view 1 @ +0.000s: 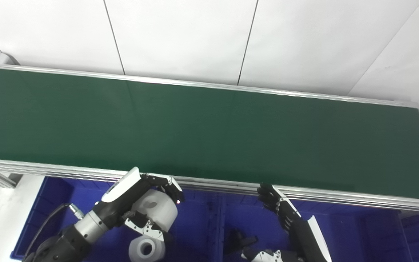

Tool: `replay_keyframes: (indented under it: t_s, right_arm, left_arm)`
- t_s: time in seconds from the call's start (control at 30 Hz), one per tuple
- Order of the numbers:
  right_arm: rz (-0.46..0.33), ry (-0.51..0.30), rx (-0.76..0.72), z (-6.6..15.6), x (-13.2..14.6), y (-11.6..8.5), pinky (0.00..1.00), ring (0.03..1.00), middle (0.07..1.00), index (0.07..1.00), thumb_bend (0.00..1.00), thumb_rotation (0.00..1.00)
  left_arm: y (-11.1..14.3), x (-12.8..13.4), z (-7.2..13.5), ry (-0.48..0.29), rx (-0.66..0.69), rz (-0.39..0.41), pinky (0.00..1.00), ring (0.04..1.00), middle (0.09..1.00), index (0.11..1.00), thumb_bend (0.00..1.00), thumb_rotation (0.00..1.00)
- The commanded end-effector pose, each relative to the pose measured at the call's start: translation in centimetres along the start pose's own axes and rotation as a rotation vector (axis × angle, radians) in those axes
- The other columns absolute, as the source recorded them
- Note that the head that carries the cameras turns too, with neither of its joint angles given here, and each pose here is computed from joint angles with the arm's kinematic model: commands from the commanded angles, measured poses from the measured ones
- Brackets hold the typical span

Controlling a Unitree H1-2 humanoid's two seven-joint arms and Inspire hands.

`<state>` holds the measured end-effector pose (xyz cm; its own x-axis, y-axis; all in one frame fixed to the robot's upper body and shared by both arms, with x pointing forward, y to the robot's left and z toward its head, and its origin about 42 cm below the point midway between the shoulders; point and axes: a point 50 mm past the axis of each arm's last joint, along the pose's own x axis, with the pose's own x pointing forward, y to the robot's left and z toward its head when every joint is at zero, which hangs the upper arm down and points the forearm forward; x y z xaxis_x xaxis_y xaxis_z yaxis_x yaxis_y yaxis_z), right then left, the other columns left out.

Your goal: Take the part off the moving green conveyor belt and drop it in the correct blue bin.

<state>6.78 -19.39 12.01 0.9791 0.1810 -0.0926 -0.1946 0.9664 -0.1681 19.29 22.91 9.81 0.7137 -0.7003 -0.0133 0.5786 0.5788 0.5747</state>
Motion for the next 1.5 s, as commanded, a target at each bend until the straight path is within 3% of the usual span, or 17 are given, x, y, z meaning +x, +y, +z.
replay_keyframes:
  t_s: [0.0, 0.3, 0.33, 0.4, 0.43, 0.5, 0.6, 0.87, 0.97, 1.07, 1.17, 1.37, 1.47]
  right_arm:
    - [-0.014, -0.027, -0.008, 0.9, 0.0, -0.1, 0.84, 0.852, 0.861, 0.885, 0.88, 0.32]
    - [-0.013, -0.028, -0.017, 0.8, 0.1, -0.1, 0.82, 0.845, 0.854, 0.876, 0.89, 0.32]
    - [-0.014, -0.028, -0.016, 0.8, 0.1, -0.1, 0.82, 0.843, 0.854, 0.876, 0.89, 0.32]
    - [-0.015, -0.025, -0.016, 0.8, 0.1, -0.1, 0.82, 0.846, 0.856, 0.876, 0.89, 0.32]
    - [-0.016, -0.021, -0.018, 0.8, 0.1, 0.0, 0.82, 0.845, 0.855, 0.875, 0.89, 0.32]
    - [-0.019, -0.008, -0.039, 0.8, 0.0, 0.1, 0.82, 0.843, 0.852, 0.875, 0.89, 0.33]
    - [-0.025, 0.009, -0.088, 0.8, 0.0, 0.2, 0.81, 0.836, 0.849, 0.874, 0.89, 0.34]
    - [-0.039, 0.015, -0.127, 0.8, -0.1, 0.4, 0.79, 0.834, 0.857, 0.883, 0.88, 0.32]
    - [-0.041, 0.017, -0.133, 0.8, -0.2, 0.5, 0.78, 0.834, 0.859, 0.887, 0.88, 0.33]
    - [-0.039, 0.015, -0.126, 0.8, -0.3, 0.6, 0.78, 0.834, 0.859, 0.887, 0.87, 0.32]
    - [-0.035, 0.027, -0.134, 0.8, -0.3, 0.6, 0.79, 0.837, 0.858, 0.887, 0.88, 0.32]
    - [-0.034, 0.041, -0.139, 0.7, -0.2, 0.9, 0.83, 0.853, 0.864, 0.887, 0.88, 0.33]
    - [-0.038, 0.043, -0.138, 0.7, -0.1, 0.9, 0.8, 0.842, 0.86, 0.885, 0.89, 0.33]
  left_arm:
    - [0.5, 0.6, 0.8, -0.018, 0.043, -0.007, 0.39, 0.394, 0.501, 0.543, 0.49, 0.0]
    - [0.1, 1.4, -0.6, 0.152, 0.053, -0.126, 0.49, 0.424, 0.511, 0.524, 0.5, 0.0]
    - [0.1, 1.4, -0.5, 0.181, 0.052, -0.144, 0.52, 0.535, 0.501, 0.51, 0.51, 0.0]
    - [0.2, 1.4, -0.5, 0.236, 0.06, -0.194, 0.53, 0.609, 0.65, 0.501, 0.51, 0.04]
    - [0.2, 1.4, -0.5, 0.253, 0.063, -0.217, 0.57, 0.656, 0.706, 0.64, 0.56, 0.03]
    - [0.2, 1.5, -0.3, 0.282, 0.059, -0.258, 0.64, 0.742, 0.802, 0.792, 0.63, 0.04]
    - [0.4, 1.5, -0.1, 0.301, 0.041, -0.277, 0.7, 0.799, 0.85, 0.844, 0.65, 0.11]
    - [0.2, 0.2, 1.1, 0.194, -0.119, -0.184, 0.79, 0.887, 0.933, 0.945, 0.73, 0.31]
    - [-0.5, -0.3, 1.9, 0.093, -0.22, -0.111, 0.82, 0.902, 0.941, 0.962, 0.73, 0.39]
    - [-1.8, -0.6, 2.2, -0.003, -0.298, -0.032, 0.86, 0.924, 0.958, 0.972, 0.71, 0.38]
    - [-2.7, -0.8, 2.4, -0.041, -0.33, 0.019, 0.85, 0.917, 0.96, 0.972, 0.69, 0.33]
    - [-3.0, -1.0, 1.4, -0.012, -0.387, 0.05, 0.9, 0.935, 0.963, 0.967, 0.72, 0.26]
    - [-2.8, -0.9, 1.0, 0.002, -0.401, 0.067, 0.91, 0.939, 0.967, 0.967, 0.75, 0.28]
